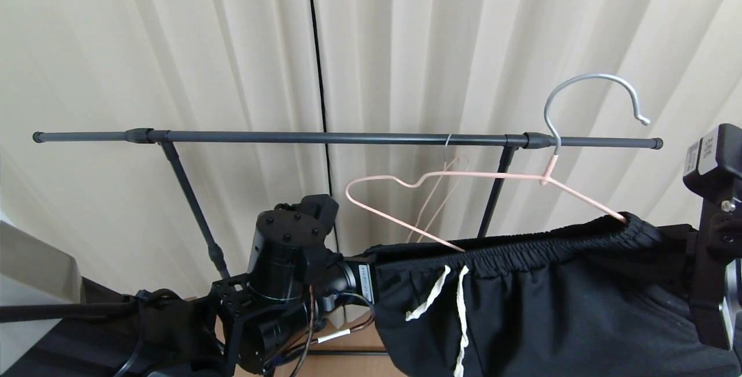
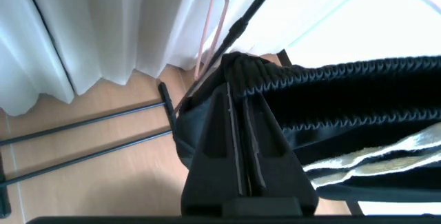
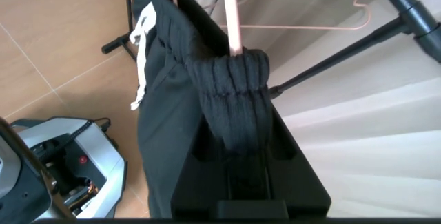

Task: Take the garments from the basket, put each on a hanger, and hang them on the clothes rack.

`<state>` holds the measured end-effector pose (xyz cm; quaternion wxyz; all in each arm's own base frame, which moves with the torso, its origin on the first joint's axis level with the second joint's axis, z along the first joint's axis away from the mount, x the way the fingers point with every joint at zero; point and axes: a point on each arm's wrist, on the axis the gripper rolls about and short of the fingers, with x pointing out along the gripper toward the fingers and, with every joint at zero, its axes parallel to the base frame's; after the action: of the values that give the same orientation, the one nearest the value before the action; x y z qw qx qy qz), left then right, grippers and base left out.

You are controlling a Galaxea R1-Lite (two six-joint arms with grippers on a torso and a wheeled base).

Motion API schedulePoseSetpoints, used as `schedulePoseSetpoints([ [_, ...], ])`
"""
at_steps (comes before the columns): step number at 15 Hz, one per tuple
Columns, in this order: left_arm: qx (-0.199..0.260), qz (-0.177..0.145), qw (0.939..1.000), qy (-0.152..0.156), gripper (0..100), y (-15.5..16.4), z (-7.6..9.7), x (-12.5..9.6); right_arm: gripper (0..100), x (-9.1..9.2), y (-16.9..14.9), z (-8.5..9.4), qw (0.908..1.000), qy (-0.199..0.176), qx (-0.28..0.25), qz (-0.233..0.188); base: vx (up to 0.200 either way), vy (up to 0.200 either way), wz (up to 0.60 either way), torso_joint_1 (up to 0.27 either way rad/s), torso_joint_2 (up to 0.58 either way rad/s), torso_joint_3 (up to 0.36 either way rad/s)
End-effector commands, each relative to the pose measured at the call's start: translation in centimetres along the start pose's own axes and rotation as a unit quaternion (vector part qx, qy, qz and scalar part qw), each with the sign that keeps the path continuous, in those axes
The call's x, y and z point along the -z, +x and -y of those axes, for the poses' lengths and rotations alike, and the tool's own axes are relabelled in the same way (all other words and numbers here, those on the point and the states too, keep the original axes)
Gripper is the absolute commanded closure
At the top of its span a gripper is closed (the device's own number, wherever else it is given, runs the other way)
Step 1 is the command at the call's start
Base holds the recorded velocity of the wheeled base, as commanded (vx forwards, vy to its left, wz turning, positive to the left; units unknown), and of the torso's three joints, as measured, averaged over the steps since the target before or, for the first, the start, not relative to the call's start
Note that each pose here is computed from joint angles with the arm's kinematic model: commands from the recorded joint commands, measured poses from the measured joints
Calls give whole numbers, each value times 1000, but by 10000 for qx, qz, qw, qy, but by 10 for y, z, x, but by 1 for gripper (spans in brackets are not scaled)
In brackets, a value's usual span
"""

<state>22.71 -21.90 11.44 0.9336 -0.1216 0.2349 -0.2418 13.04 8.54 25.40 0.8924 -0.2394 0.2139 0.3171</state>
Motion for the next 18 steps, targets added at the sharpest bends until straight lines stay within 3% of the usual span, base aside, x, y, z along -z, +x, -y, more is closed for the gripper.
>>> schedulePoseSetpoints([
  [1, -37, 43, 10000, -31, 100, 0, -3, -3, 100, 6, -3, -2, 10000, -3, -10, -30, 0, 0, 0, 0, 0, 0],
  [6, -226, 193, 9995, 58, 100, 3, -16, -14, 100, 19, -2, -7, 9998, -19, -64, -198, 0, 0, 0, 0, 0, 0],
  [18, -373, 384, 9986, -32, 100, 16, -25, -30, 100, 54, 6, -20, 9964, -203, -286, -778, 0, 0, 0, 0, 0, 0],
])
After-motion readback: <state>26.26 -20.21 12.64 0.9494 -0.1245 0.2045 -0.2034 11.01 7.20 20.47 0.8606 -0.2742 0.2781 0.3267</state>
